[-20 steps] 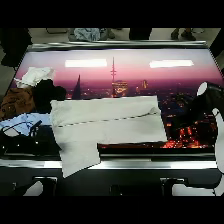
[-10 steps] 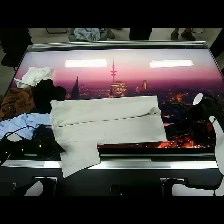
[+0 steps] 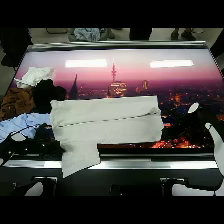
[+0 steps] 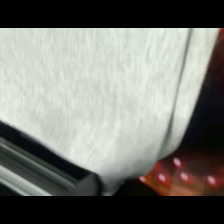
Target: Fold the shirts.
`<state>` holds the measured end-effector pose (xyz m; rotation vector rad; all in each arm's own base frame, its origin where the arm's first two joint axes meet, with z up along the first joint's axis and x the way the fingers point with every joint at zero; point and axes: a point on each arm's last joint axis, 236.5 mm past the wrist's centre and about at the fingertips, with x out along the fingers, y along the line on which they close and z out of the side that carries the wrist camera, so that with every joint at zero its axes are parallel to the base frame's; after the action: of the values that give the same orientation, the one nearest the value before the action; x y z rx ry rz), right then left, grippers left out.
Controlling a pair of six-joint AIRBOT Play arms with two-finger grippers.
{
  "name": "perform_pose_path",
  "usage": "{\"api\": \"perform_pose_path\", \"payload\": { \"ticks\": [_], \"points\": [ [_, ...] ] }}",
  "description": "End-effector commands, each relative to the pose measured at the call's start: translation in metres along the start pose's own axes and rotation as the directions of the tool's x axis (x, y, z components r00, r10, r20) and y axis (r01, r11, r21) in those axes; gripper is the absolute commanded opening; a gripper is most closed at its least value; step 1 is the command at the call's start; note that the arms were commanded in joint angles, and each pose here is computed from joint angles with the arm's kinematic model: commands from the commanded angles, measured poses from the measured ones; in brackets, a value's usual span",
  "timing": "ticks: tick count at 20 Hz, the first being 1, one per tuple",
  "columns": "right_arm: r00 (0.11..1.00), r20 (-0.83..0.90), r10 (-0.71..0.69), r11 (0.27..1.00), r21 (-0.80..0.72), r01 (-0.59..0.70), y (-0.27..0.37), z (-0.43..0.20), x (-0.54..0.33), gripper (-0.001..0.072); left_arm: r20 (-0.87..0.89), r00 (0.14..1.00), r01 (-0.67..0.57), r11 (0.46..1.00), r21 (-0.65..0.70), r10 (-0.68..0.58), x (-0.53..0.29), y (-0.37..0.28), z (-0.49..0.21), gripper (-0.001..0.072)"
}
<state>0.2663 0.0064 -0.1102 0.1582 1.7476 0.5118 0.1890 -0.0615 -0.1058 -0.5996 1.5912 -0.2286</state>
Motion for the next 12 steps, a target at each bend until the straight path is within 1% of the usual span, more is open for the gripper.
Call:
{"api": "perform_pose_path", "payload": {
  "ticks": [1, 4, 6, 9, 12],
  "points": [
    [0.998, 0.051, -0.023, 1.0, 0.013, 0.022, -0.006, 0.011, 0.003, 0.0053, 0.008, 1.0, 0.002, 1.0, 0.008, -0.002, -0.002, -0.002, 0.002, 0.0028],
    [0.998, 0.052, -0.021, 0.999, -0.028, 0.023, -0.003, 0.01, -0.001, 0.0051, 0.037, 0.999, 0.004, 0.998, 0.056, -0.006, -0.015, -0.01, 0.012, 0.0027],
    [0.995, 0.094, -0.038, 0.997, -0.066, 0.045, 0.001, 0.014, -0.014, 0.005, 0.095, 0.995, -0.001, 0.995, 0.103, -0.009, -0.036, -0.021, 0.025, 0.0027],
    [0.97, 0.221, -0.106, 0.977, -0.157, 0.142, 0.006, 0.03, -0.057, 0.005, 0.219, 0.976, -0.028, 0.983, 0.18, -0.012, -0.082, -0.045, 0.05, 0.0026],
    [0.916, 0.366, -0.167, 0.956, -0.166, 0.24, 0.011, 0.061, -0.112, 0.0049, 0.348, 0.937, -0.062, 0.976, 0.21, -0.016, -0.126, -0.065, 0.085, 0.0024]
  ]
}}
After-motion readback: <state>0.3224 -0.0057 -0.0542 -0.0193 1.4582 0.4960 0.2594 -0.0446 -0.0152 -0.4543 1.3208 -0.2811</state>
